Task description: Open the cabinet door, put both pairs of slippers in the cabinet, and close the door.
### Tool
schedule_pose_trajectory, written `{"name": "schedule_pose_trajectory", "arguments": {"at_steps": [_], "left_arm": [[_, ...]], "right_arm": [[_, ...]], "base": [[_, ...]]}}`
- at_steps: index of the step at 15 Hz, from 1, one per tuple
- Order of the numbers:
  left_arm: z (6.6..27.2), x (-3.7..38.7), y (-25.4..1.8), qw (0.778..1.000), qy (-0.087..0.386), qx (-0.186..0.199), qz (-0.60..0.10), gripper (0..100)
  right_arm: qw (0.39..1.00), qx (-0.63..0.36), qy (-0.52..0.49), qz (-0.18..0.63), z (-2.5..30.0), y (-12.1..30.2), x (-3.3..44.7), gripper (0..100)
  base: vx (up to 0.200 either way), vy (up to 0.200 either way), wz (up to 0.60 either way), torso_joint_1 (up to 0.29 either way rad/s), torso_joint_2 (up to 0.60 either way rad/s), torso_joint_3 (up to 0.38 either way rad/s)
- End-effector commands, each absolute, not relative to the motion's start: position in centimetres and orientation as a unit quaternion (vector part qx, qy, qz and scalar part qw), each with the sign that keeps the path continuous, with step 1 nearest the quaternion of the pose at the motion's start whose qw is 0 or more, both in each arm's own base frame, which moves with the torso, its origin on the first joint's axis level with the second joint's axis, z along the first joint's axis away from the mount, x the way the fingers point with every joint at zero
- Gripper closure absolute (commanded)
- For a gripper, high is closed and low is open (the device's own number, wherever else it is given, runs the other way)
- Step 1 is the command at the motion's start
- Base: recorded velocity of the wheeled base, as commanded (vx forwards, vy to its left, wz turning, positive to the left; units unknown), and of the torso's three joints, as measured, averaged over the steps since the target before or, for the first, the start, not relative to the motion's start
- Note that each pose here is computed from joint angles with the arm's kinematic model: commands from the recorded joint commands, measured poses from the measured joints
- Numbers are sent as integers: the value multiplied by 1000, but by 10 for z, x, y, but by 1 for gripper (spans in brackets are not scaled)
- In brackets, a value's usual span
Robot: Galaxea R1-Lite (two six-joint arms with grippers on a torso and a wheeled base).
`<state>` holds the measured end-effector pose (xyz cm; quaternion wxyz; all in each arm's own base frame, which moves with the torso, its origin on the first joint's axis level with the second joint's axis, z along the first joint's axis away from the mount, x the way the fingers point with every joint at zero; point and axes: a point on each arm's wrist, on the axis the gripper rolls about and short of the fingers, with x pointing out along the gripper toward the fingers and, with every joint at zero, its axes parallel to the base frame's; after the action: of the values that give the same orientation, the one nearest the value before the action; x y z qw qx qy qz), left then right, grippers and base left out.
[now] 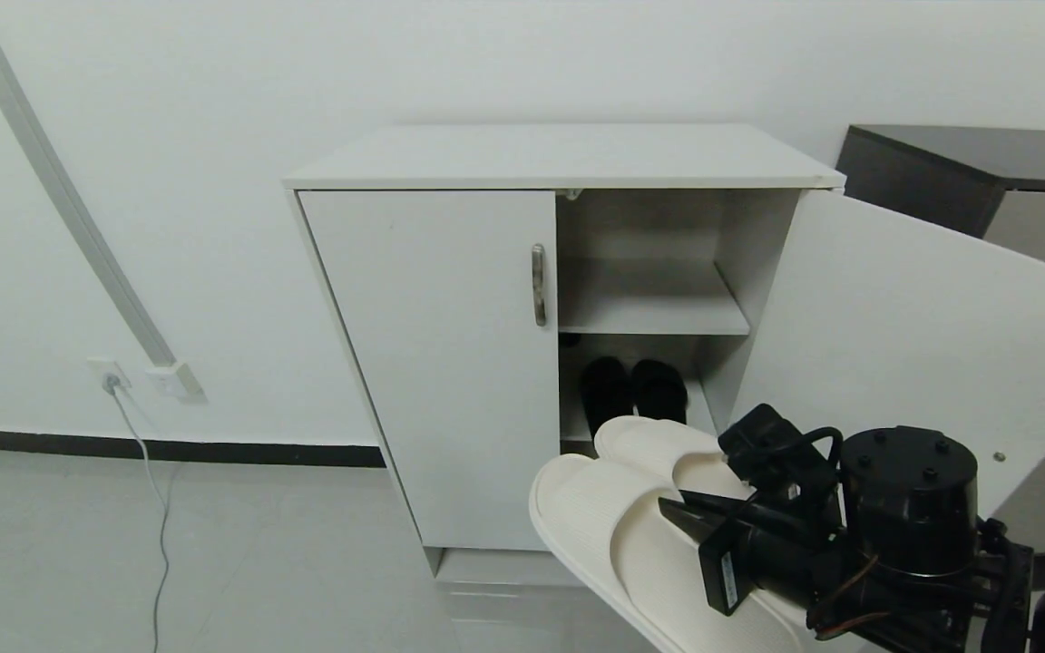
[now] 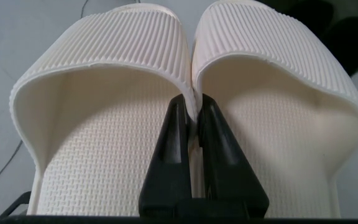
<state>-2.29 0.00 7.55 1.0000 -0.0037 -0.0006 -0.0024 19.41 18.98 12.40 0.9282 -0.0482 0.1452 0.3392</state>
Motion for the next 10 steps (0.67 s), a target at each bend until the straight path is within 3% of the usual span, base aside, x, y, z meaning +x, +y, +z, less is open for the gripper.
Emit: {"name": "schedule_pose_trajectory", "arguments": {"at_steps": [1, 7, 10], "left_arm": [[75, -23, 0, 1000, 0, -4, -2, 100], [75, -23, 0, 1000, 0, -4, -2, 100], [75, -23, 0, 1000, 0, -4, -2, 100]], "right_arm": [[929, -52, 151, 333, 120, 192, 196, 100], [933, -44, 134, 330, 120, 195, 200, 100], [943, -38, 111, 310, 116, 199, 205, 100]], "base": [[0, 0, 0, -80, 452, 364], [0, 0, 0, -43, 430, 390], [0, 0, 0, 1, 128, 121]]}}
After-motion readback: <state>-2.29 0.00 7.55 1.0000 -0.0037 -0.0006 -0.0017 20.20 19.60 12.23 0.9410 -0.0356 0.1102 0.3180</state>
